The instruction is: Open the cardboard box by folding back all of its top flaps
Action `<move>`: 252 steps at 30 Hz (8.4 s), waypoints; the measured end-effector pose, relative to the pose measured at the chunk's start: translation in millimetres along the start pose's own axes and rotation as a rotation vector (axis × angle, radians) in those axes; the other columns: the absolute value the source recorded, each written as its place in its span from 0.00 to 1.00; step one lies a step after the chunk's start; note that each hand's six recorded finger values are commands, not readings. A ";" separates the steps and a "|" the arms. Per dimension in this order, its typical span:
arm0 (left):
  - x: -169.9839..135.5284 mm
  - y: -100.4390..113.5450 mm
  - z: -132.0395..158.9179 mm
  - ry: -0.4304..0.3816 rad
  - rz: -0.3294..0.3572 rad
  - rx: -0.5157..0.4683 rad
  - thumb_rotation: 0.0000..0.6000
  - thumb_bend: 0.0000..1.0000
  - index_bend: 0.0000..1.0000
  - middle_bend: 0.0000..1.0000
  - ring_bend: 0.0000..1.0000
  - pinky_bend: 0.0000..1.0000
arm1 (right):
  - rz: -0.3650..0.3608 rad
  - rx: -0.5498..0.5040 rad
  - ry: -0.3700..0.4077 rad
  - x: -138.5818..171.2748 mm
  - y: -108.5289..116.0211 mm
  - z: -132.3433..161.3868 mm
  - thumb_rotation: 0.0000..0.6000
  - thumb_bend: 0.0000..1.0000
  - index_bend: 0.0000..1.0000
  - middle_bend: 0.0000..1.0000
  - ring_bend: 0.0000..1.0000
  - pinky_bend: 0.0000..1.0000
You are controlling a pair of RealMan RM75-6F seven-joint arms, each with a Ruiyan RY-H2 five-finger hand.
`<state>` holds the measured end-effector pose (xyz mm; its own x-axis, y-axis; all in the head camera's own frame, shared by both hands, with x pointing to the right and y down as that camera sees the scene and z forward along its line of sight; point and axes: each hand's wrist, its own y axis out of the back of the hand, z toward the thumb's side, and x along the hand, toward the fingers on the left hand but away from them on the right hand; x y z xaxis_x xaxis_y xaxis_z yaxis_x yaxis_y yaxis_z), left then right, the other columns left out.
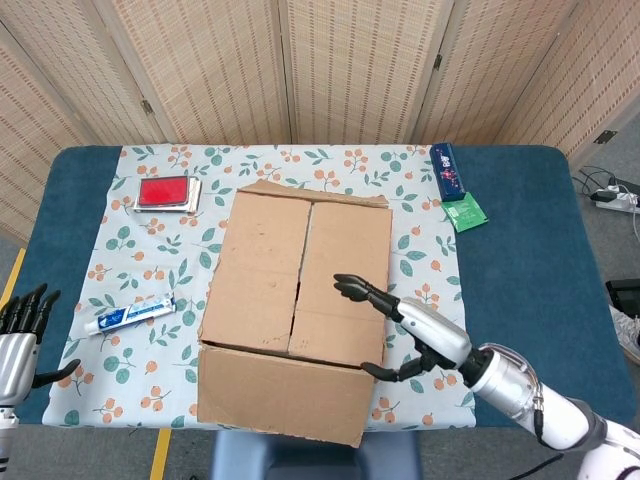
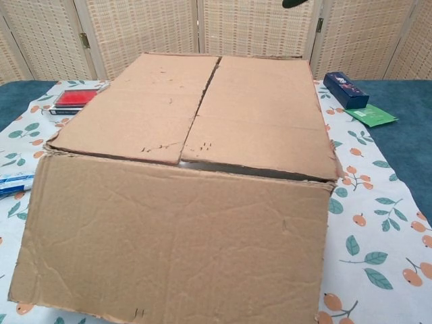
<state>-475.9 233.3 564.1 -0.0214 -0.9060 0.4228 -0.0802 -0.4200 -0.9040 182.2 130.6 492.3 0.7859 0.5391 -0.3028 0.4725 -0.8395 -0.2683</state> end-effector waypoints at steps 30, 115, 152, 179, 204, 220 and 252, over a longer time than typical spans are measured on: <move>-5.1 7.7 -8.2 -0.017 0.002 -0.051 1.00 0.13 0.00 0.04 0.04 0.00 | 0.044 1.015 -0.015 -150.9 -24.4 -14.2 0.36 0.51 0.61 0.17 0.12 0.00; -3.5 5.9 -9.2 -0.014 -0.005 -0.061 1.00 0.13 0.00 0.04 0.04 0.00 | 0.139 1.028 -0.020 -151.3 -17.1 -42.8 0.34 0.50 0.62 0.55 0.61 0.44; -0.2 -10.9 11.3 -0.063 -0.044 -0.011 1.00 0.13 0.00 0.04 0.04 0.00 | -0.052 1.053 -0.045 -45.6 46.9 25.2 0.34 0.50 0.62 0.55 0.59 0.44; -2.7 -12.4 16.5 -0.066 -0.032 0.007 1.00 0.13 0.00 0.04 0.04 0.00 | -0.089 1.085 -0.262 115.1 67.3 -6.7 0.34 0.50 0.62 0.54 0.57 0.44; -0.7 29.2 107.0 -0.544 0.076 -0.024 1.00 0.67 0.30 0.32 0.23 0.22 | -0.458 0.803 -0.468 238.7 37.6 -80.7 0.42 0.50 0.11 0.00 0.09 0.16; 60.6 46.0 237.9 -0.851 -0.039 0.044 1.00 0.84 0.35 0.41 0.30 0.29 | -0.507 0.735 -0.480 254.5 41.5 -93.9 0.42 0.50 0.11 0.00 0.09 0.12; 129.6 -15.1 371.2 -1.079 -0.139 0.067 1.00 0.84 0.41 0.45 0.27 0.27 | -0.538 0.654 -0.583 303.8 50.0 -99.2 0.42 0.50 0.11 0.00 0.09 0.12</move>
<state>-107.5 102.5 608.9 0.8722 -0.4063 0.2725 0.0410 -0.4944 -0.8683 484.1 245.7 477.6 0.1355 0.9286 -0.3454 0.2576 -0.3696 -0.8927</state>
